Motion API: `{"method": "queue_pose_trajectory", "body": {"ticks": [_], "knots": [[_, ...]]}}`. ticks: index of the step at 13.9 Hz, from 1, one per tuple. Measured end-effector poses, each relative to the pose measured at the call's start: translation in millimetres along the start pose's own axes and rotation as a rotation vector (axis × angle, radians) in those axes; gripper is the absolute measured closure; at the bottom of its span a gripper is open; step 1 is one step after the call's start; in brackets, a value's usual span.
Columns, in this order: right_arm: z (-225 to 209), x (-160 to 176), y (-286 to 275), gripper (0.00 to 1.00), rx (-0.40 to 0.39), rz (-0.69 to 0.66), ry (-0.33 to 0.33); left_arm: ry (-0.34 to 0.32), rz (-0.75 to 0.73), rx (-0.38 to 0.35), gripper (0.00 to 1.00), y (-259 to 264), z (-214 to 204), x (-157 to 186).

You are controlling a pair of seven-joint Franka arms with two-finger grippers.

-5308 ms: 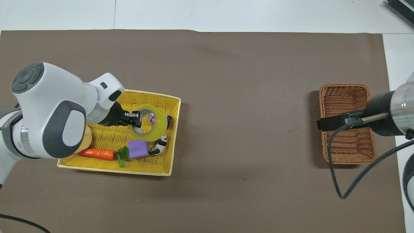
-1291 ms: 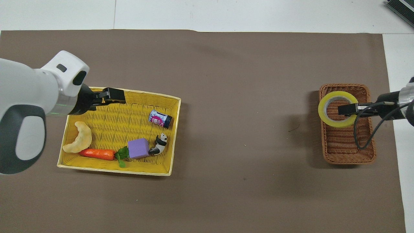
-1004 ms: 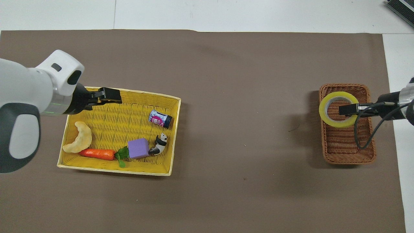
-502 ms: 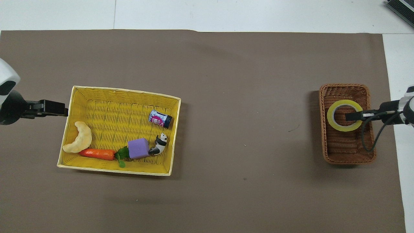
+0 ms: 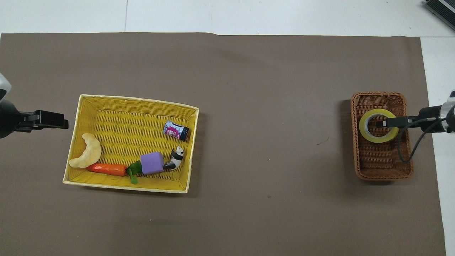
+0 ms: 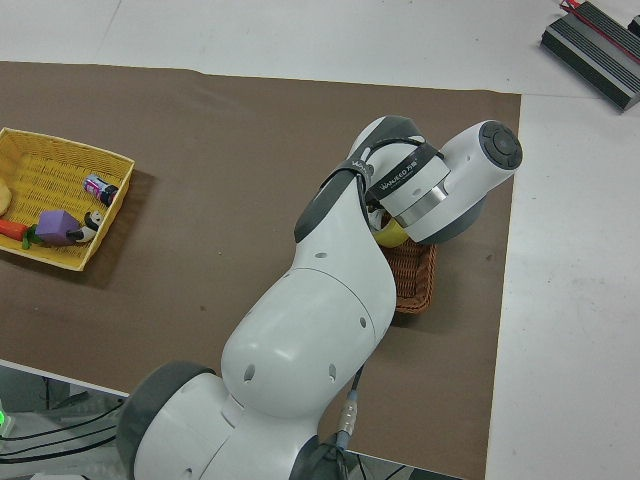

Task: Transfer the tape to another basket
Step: 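Open the right gripper and release the tape inside the wicker basket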

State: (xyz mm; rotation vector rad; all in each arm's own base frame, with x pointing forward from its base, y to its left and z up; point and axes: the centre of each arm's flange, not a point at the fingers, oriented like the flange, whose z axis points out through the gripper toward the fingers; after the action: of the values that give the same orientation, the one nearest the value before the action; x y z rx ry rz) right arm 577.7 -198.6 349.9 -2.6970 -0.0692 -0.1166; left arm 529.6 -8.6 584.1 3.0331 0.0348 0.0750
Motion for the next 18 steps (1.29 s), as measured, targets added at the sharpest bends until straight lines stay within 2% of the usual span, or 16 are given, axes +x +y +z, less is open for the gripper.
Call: {"method": "queue_pose_trajectory", "body": {"ticks": [4,8,12,14,16,18], "knots": [[-38,27,-25,0.00,-0.045,-0.042,0.063,0.001,-0.002,-0.025,0.00,-9,-3,-1],[-61,54,-77,0.00,-0.195,-0.010,0.064,0.002,0.002,-0.026,0.00,-7,-4,0],[-75,68,-153,0.00,-0.330,0.053,0.084,0.008,0.002,-0.021,0.00,-8,-7,0],[-83,66,-196,0.00,-0.362,0.086,0.104,0.021,0.031,0.043,0.00,-6,-13,1],[-89,58,-229,0.00,-0.365,0.124,0.093,0.026,0.081,0.142,0.00,3,-16,0],[-100,46,-259,0.00,-0.388,0.162,0.079,0.019,0.114,0.189,0.00,12,-17,-3]]}}
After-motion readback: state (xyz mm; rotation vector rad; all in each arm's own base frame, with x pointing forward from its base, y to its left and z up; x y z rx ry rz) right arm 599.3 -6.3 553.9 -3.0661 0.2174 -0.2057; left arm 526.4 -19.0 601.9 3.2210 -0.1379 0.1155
